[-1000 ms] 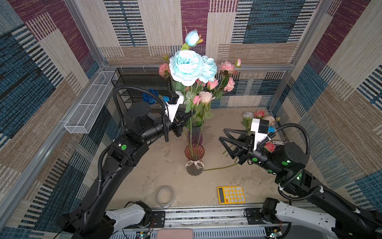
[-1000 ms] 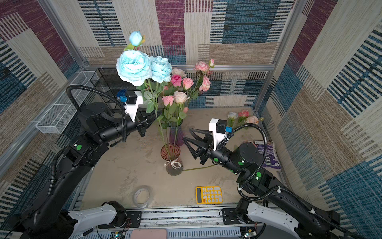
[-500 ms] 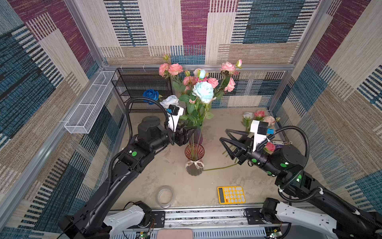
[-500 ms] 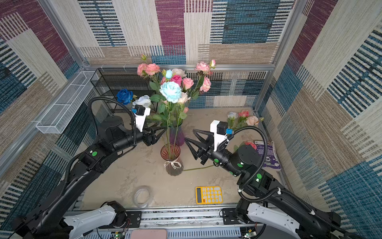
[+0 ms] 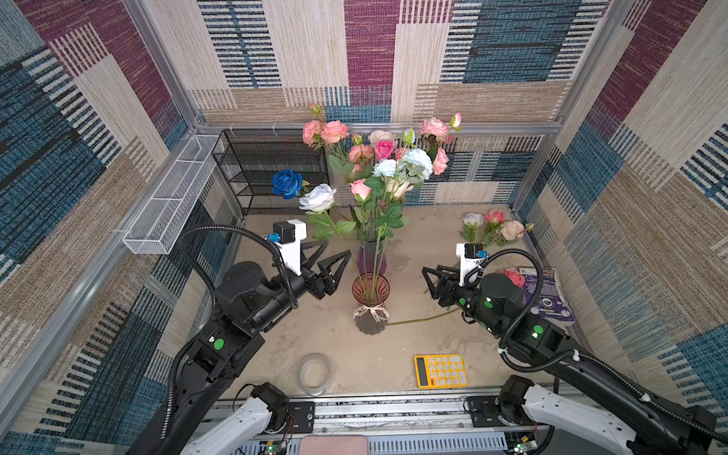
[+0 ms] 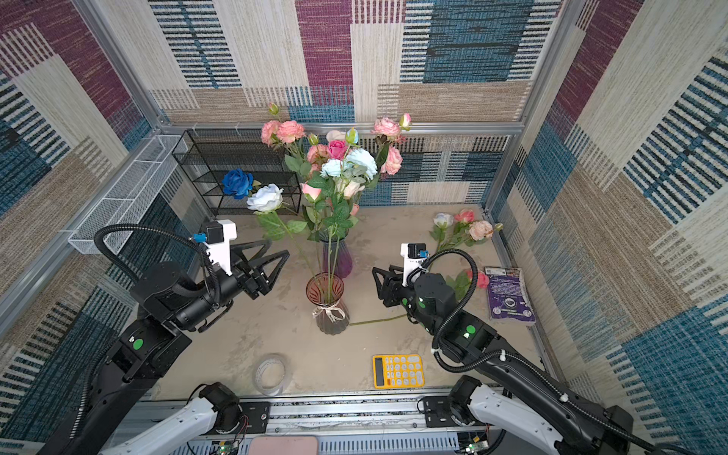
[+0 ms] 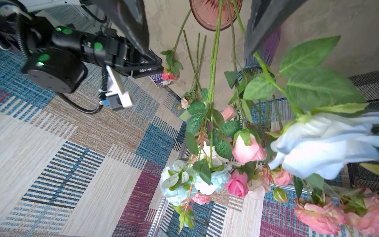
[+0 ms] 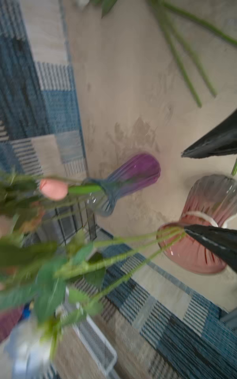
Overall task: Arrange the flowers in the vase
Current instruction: 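Lower the pale blue rose into the red vase while the right gripper withdraws, then close the right gripper on peach rose stems in the pile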
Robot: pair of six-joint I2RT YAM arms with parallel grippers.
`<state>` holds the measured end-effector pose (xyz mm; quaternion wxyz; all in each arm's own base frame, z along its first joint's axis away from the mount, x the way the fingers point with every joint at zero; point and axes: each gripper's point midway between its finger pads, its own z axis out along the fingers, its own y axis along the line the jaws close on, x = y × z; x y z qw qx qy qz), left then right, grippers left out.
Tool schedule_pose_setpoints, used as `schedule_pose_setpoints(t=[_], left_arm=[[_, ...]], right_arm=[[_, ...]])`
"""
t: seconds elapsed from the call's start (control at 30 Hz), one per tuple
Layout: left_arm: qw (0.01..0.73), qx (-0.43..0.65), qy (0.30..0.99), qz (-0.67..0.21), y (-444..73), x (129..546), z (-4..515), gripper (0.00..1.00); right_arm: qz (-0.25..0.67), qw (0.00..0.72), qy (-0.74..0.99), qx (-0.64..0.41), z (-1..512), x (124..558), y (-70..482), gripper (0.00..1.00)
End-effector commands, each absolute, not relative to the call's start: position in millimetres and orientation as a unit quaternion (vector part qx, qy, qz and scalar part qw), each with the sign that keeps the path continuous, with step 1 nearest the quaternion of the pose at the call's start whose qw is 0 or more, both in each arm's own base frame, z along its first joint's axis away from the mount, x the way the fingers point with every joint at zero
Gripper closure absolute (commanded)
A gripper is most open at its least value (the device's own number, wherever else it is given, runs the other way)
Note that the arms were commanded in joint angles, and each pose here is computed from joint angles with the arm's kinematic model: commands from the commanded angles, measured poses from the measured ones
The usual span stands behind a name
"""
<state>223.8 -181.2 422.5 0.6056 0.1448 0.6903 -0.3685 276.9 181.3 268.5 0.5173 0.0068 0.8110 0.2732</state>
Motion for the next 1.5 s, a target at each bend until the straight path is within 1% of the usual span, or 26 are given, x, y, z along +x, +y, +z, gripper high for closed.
schedule_pose_setpoints(t=[0.0, 0.07, 0.17, 0.27, 0.43, 0.5, 0.6, 0.83, 1.0, 1.3, 1.37, 1.47], left_arm=[[0.604, 0.111, 0.690, -0.383, -174, 223, 416, 0.23], [0.593, 0.105, 0.701, -0.383, -173, 222, 402, 0.22], [0.577, 0.099, 0.712, -0.387, -172, 217, 385, 0.20], [0.566, 0.092, 0.720, -0.390, -170, 213, 372, 0.19], [0.552, 0.084, 0.732, -0.391, -166, 208, 356, 0.19], [0.550, 0.081, 0.734, -0.391, -165, 206, 351, 0.19], [0.549, 0.078, 0.734, -0.391, -163, 204, 347, 0.20], [0.544, 0.086, 0.736, -0.394, -164, 201, 344, 0.20], [0.545, 0.088, 0.734, -0.395, -164, 200, 343, 0.20], [0.546, 0.088, 0.736, -0.390, -163, 201, 341, 0.20], [0.548, 0.089, 0.736, -0.388, -163, 201, 341, 0.20], [0.547, 0.089, 0.737, -0.387, -163, 202, 341, 0.20]], right_arm=[[0.267, 0.447, 0.850, 0.072, 215, 299, 157, 0.48], [0.244, 0.425, 0.864, 0.116, 188, 320, 134, 0.49], [0.206, 0.411, 0.871, 0.173, 156, 350, 97, 0.50], [0.180, 0.394, 0.873, 0.226, 127, 375, 63, 0.54], [0.146, 0.367, 0.875, 0.280, 91, 407, 22, 0.60], [0.134, 0.363, 0.873, 0.297, 83, 417, 9, 0.62], [0.129, 0.364, 0.865, 0.319, 76, 429, -8, 0.64], [0.160, 0.374, 0.850, 0.334, 68, 459, -23, 0.65], [0.179, 0.378, 0.845, 0.333, 65, 477, -24, 0.67], [0.177, 0.353, 0.851, 0.347, 42, 484, -24, 0.72], [0.175, 0.349, 0.851, 0.352, 38, 484, -25, 0.74], [0.175, 0.347, 0.852, 0.350, 34, 485, -25, 0.80]])
